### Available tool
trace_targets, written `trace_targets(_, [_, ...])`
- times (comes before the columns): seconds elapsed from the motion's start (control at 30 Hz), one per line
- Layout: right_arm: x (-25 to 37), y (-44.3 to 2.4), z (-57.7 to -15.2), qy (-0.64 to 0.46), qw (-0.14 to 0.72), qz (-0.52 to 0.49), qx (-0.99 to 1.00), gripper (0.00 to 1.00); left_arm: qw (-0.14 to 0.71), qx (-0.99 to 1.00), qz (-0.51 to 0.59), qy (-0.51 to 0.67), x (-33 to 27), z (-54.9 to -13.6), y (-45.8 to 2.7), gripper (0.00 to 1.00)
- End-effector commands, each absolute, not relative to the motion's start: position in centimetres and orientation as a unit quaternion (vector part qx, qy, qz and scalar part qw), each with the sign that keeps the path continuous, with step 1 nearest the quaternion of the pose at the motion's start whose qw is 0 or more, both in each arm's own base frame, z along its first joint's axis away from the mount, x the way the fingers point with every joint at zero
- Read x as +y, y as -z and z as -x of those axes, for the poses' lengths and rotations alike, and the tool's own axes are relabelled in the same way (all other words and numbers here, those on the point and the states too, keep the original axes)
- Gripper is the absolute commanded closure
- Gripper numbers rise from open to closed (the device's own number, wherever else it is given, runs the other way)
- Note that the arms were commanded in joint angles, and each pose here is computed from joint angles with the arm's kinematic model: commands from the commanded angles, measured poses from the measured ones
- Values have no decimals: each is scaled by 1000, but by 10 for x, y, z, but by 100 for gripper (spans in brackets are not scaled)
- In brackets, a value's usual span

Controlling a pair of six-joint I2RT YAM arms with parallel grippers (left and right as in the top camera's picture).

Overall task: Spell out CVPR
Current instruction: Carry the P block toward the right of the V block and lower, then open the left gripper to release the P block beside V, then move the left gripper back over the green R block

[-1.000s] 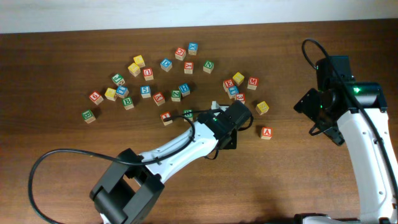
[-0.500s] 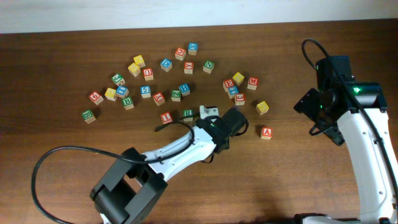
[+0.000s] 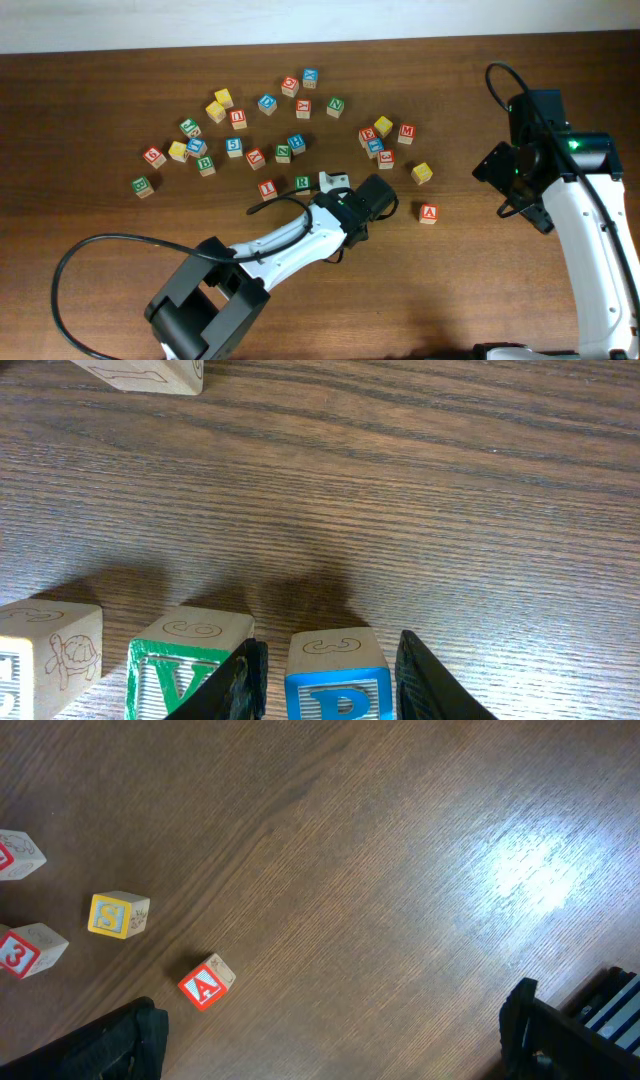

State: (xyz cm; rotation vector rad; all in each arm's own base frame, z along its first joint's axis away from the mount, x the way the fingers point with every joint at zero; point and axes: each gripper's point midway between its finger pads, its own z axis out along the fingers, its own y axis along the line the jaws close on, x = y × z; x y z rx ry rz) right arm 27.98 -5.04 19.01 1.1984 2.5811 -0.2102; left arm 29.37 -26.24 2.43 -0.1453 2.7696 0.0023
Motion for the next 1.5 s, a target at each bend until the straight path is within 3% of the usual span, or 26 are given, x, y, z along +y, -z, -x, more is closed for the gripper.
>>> trace_targets(0.0, [-54,-192,-280,80,148,-420,892,2,177,983,55,-5,-261,-291,-19,66])
trace_targets(0.17, [-54,-192,-280,80,148,-419,892,2,177,983,54,-4,-261,-291,-19,72])
trace_targets(0.2, [-54,-192,-280,80,148,-420,892,2,177,983,54,-4,-261,-291,-19,70])
trace_targets(0.27, [-54,-192,-280,80,148,-420,892,2,165,985,50,3,-264,-287,-17,55])
trace_targets(0.4, [-54,-192,-280,80,148,-420,892,2,142,989,45,19,-270,-279,-15,46])
trace_targets(0.5, [-54,-192,-280,80,148,-420,892,2,133,990,43,24,-271,-276,-14,60])
trace_targets(0.6, [-54,-192,-280,80,148,-420,892,2,134,990,43,23,-271,-277,-14,66])
trace_targets(0.83, [-54,-192,-280,80,148,-420,892,2,157,987,29,2,-264,-285,-16,72])
trace_targets(1.03, [-54,-192,-280,80,148,-420,892,2,170,985,29,-9,-260,-288,-18,72])
trace_targets(1.13, [-54,-192,-280,80,148,-420,892,2,170,985,29,-9,-260,-288,-18,56])
trace_targets(1.47, [-54,-192,-280,80,148,-420,892,2,210,977,15,30,-277,-305,-58,54])
